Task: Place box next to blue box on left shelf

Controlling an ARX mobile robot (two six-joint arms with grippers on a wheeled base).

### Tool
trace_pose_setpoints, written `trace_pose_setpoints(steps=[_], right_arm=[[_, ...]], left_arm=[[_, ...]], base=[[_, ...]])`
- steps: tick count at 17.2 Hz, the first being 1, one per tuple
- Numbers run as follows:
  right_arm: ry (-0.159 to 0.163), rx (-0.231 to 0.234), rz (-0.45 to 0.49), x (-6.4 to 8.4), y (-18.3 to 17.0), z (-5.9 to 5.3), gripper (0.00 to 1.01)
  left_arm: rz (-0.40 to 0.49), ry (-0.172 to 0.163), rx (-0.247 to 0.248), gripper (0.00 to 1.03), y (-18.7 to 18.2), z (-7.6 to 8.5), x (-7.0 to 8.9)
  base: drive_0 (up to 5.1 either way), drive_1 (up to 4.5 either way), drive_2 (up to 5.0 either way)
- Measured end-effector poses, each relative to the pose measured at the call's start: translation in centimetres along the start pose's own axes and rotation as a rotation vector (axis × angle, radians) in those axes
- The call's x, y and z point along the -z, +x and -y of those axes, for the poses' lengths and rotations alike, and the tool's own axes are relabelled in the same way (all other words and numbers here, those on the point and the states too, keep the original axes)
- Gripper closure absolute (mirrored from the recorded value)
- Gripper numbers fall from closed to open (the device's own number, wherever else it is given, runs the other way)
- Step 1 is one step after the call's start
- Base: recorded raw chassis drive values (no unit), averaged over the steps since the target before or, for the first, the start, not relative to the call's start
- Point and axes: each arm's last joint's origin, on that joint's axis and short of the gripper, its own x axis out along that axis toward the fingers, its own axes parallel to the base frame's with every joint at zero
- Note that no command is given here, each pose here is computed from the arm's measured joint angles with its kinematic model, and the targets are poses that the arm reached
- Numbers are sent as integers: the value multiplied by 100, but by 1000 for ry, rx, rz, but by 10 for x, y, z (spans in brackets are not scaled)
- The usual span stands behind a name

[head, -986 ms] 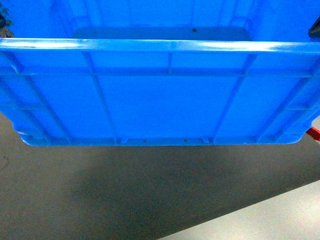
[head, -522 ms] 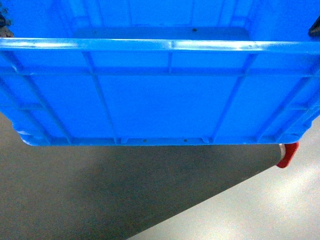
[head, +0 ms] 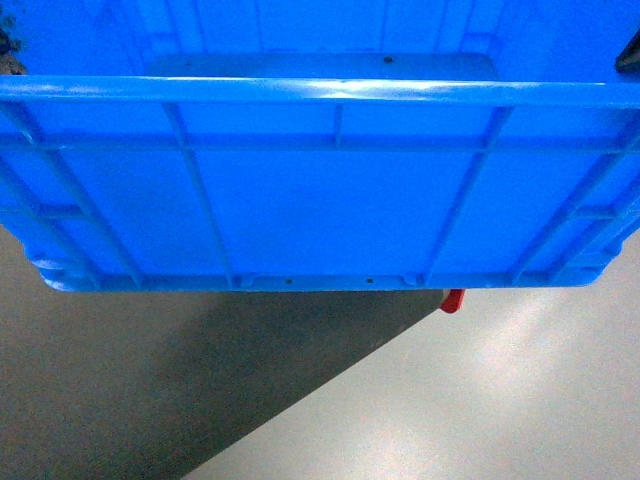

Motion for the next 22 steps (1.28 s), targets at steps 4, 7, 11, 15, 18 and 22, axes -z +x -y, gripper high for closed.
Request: trace_pose_setpoints(steps=[4, 7, 11, 15, 18, 22], right_arm=[[0, 0, 1, 0, 0, 0, 82], [0, 1, -2, 0, 0, 0, 82], [0, 0, 0, 0, 0, 0, 82], [0, 0, -1, 0, 0, 0, 82], [0, 0, 1, 0, 0, 0, 82], [0, 0, 0, 0, 0, 0, 82]], left_arm=[[0, 0, 0, 96, 0, 0, 0], [0, 0, 0, 96, 0, 0, 0], [-1, 0, 0, 96, 0, 0, 0], [0, 0, 0, 96, 0, 0, 0], [0, 0, 0, 96, 0, 0, 0], [0, 0, 0, 96, 0, 0, 0]], base=[[-164, -164, -164], [-164, -164, -164], [-164, -164, -164], [-164, -164, -164], [-164, -164, -164], [-164, -164, -164]])
